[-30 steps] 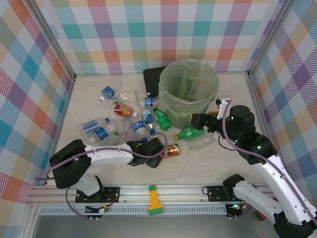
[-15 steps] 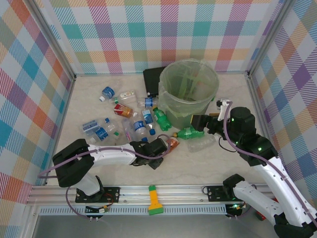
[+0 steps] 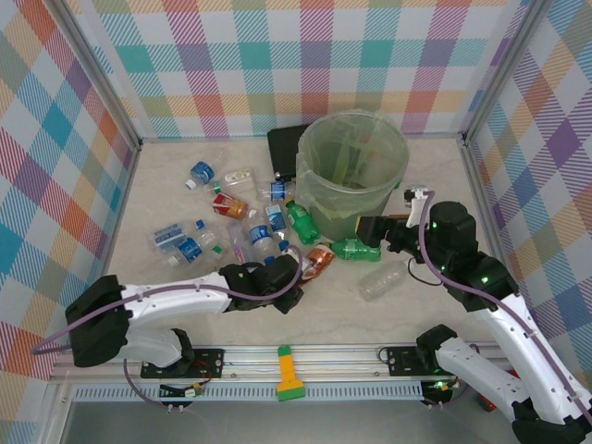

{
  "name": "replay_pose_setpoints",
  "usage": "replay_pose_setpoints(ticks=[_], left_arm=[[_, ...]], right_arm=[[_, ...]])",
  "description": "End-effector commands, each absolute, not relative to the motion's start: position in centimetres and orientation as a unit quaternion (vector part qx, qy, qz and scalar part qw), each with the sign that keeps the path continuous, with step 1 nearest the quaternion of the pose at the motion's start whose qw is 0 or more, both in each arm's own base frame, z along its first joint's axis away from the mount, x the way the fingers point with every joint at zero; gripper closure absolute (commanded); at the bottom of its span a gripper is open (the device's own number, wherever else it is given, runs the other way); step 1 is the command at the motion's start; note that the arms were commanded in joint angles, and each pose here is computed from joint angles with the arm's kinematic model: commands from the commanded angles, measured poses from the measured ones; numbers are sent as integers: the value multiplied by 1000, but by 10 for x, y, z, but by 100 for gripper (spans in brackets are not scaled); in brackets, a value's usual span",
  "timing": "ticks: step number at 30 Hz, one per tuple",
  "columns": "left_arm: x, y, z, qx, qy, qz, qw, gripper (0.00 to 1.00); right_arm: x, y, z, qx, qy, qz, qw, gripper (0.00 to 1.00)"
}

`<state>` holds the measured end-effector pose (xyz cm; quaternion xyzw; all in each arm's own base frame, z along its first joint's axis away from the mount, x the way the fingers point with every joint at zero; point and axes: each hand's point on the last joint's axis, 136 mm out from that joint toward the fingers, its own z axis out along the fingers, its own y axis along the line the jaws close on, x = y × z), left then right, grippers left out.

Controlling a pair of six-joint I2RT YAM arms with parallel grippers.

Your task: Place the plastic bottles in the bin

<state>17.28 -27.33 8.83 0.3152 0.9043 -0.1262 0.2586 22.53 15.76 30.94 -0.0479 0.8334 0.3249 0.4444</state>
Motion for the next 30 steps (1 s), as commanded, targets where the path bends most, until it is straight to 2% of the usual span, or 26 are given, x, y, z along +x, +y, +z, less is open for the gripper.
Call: replay_pose_setpoints(ticks=[1,15,21,30], left_arm=[[170,-260,100,302,907,-119,268,72],[174,-248,184,253,876,-186,366,72],[174,-245,193,251,872,-190,374,72],[176,-248,229,238,852,-224,409,72]], right_arm=[[223,163,307,-43,831,344,435,1],[222,177,298,-43,831,379,404,1],[224,177,291,-40,834,374,403,1],[215,198,319,-83,813,428,386,0]])
